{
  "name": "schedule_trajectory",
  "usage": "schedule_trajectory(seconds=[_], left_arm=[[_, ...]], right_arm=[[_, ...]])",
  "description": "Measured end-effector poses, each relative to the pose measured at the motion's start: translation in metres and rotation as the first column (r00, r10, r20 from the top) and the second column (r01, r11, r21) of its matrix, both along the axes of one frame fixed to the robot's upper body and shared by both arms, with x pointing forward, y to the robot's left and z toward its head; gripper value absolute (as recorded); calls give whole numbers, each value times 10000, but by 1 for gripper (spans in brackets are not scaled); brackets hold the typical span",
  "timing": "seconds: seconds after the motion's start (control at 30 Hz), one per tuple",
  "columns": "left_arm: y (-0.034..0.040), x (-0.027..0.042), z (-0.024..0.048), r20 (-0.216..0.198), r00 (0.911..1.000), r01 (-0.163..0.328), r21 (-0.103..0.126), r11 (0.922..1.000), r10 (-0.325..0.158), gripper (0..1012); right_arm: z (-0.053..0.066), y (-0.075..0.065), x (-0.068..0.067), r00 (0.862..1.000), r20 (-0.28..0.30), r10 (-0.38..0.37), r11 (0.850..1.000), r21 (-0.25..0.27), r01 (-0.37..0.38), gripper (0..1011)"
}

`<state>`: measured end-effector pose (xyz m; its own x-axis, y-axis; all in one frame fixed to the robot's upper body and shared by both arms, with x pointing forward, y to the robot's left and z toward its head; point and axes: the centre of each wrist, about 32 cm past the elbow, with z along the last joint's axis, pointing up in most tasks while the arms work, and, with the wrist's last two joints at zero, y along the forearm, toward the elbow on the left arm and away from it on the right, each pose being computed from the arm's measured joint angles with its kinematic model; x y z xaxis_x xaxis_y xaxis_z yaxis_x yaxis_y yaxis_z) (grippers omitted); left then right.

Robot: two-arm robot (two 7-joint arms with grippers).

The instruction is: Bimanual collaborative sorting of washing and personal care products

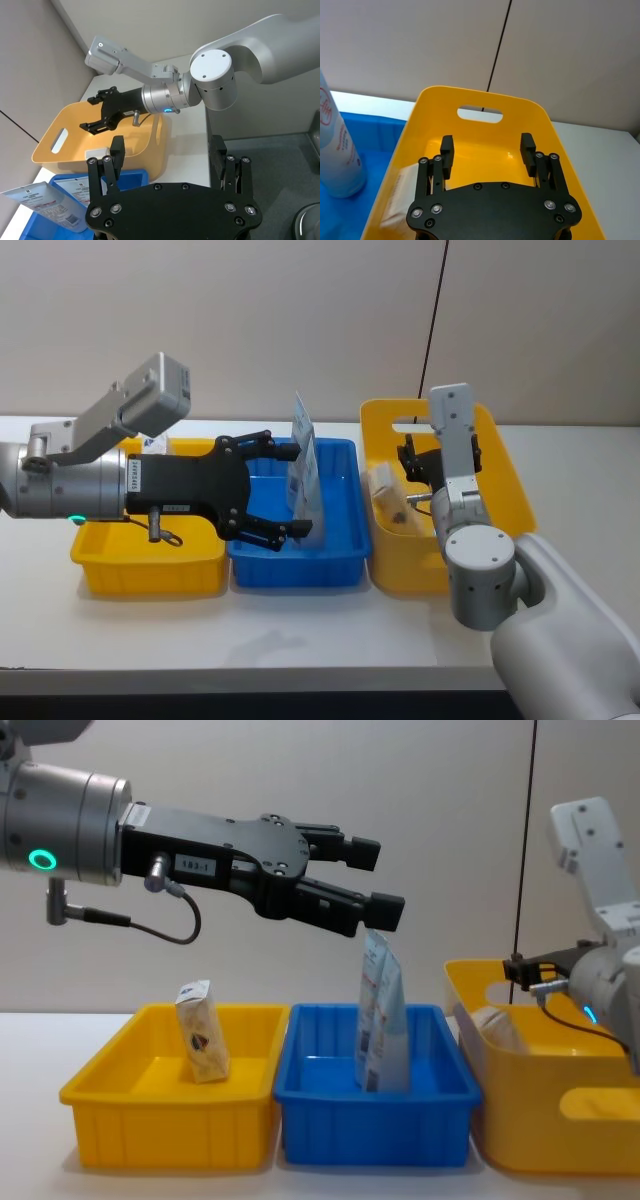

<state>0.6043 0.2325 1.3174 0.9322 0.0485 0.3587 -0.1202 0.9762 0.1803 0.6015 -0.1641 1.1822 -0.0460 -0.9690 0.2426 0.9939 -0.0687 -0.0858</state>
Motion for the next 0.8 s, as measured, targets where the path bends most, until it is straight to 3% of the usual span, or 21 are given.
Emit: schedule_trajectory(seconds=[0.2,0.33,0.6,0.8], left_arm=[[0,0,0,1,10000,0,0,10000,0,1001],[0,0,0,1,10000,0,-1,10000,0,1001],[0,0,0,0,10000,0,-1,10000,0,1001],[0,0,0,0,10000,0,-1,10000,0,1001]], right_arm=[[35,-35,-21,9999,99,-115,9999,88,114,936],[66,-53,-53,9998,176,-78,9998,166,76,1003],[157,-71,-206,9985,383,387,9985,369,-402,1003],[223,-77,-432,9933,526,1029,9932,491,-1055,1003]])
